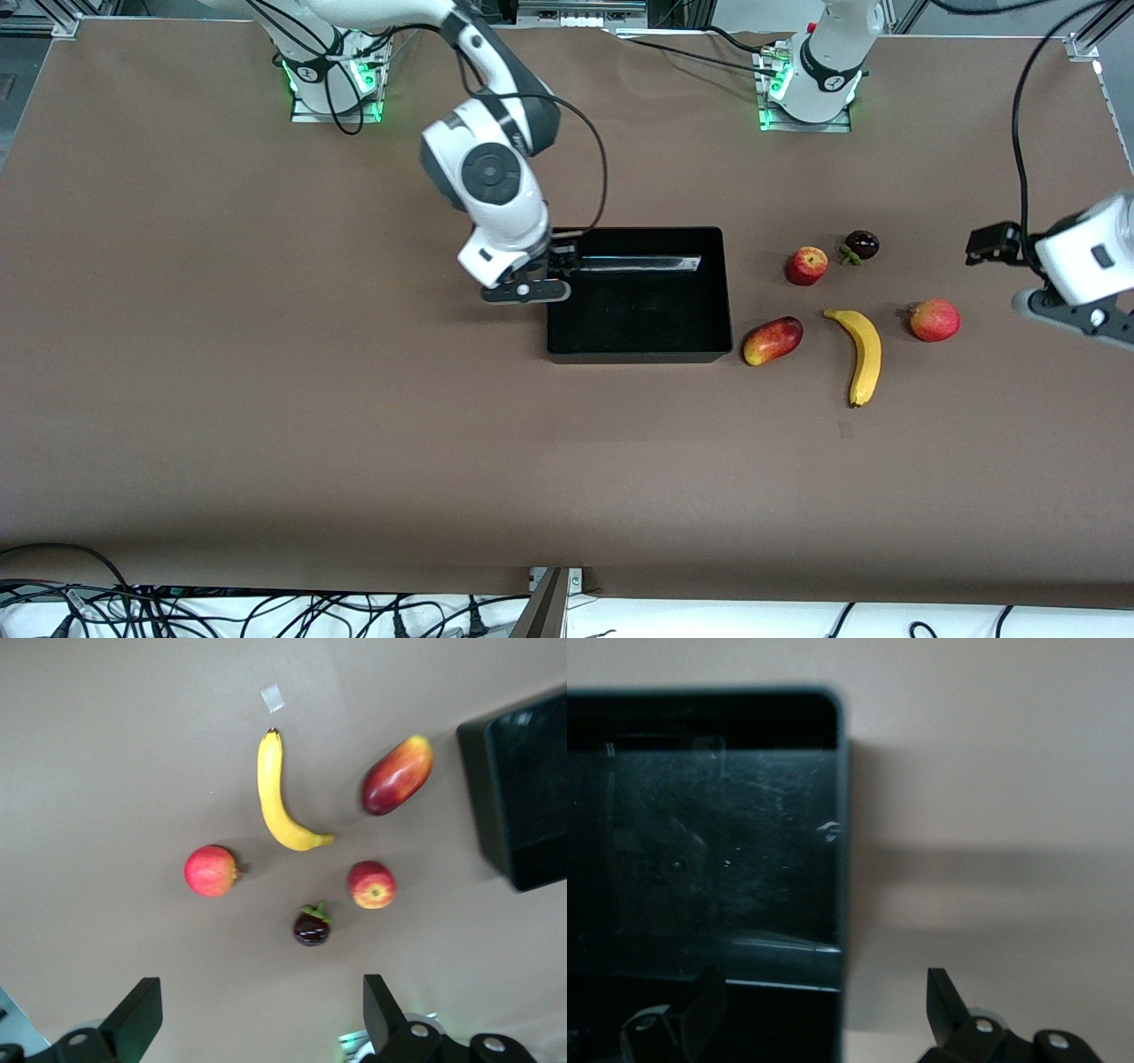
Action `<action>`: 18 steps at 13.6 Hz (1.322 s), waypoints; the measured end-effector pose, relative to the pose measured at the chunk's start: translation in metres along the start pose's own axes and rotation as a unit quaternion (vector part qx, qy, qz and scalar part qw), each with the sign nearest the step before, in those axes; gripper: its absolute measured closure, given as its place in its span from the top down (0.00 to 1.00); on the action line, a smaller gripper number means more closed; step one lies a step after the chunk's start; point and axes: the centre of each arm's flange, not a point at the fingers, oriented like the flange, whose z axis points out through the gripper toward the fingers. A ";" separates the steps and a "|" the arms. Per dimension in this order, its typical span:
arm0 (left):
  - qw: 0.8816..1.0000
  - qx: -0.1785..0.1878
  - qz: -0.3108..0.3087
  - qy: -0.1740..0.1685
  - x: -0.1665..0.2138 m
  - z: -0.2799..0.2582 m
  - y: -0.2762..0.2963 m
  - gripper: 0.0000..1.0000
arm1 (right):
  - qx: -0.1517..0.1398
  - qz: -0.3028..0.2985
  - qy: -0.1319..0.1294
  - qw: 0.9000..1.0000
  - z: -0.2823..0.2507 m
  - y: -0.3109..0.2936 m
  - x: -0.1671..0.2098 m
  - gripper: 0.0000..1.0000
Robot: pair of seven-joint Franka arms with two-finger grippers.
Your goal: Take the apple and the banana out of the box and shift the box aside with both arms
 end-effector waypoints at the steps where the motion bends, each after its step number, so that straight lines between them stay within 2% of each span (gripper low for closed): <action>1: 0.999 0.009 -0.032 0.012 -0.008 -0.017 0.015 1.00 | 0.001 0.004 0.004 1.000 0.016 -0.008 -0.005 0.99; 3: 0.995 -0.004 -0.085 0.053 -0.025 -0.044 0.040 1.00 | -0.001 0.007 0.006 1.000 0.039 -0.013 -0.008 0.96; 4: 0.991 -0.015 -0.104 0.086 -0.032 -0.049 0.040 1.00 | -0.003 0.008 0.005 1.000 0.045 -0.012 -0.008 0.89; 5: 0.986 -0.018 -0.117 0.114 -0.040 -0.047 0.034 1.00 | -0.005 0.009 0.004 1.000 0.048 -0.011 -0.007 0.89; 6: 0.984 -0.019 -0.127 0.126 -0.048 -0.036 0.028 1.00 | -0.006 0.009 0.004 1.000 0.049 -0.010 -0.007 0.80; 7: 0.983 -0.019 -0.134 0.124 -0.055 -0.023 0.024 1.00 | -0.007 0.010 0.005 1.000 0.049 -0.009 -0.006 0.69; 9: 0.985 -0.020 -0.133 0.109 -0.056 0.002 0.027 1.00 | -0.010 0.009 0.005 1.000 0.048 -0.006 -0.003 0.43; 12: 0.987 -0.023 -0.130 0.087 -0.043 0.031 0.030 1.00 | -0.015 0.007 0.004 1.000 0.050 -0.001 -0.001 0.09; 13: 0.987 -0.023 -0.131 0.088 -0.040 0.035 0.028 1.00 | -0.015 0.002 0.004 1.000 0.050 -0.001 -0.001 0.05; 16: 0.987 -0.023 -0.133 0.090 -0.039 0.036 0.025 1.00 | -0.020 -0.002 0.001 1.000 0.045 0.010 0.009 0.05; 18: 0.986 -0.023 -0.133 0.097 -0.037 0.034 0.026 1.00 | -0.032 -0.008 -0.009 0.999 0.018 0.036 0.031 0.05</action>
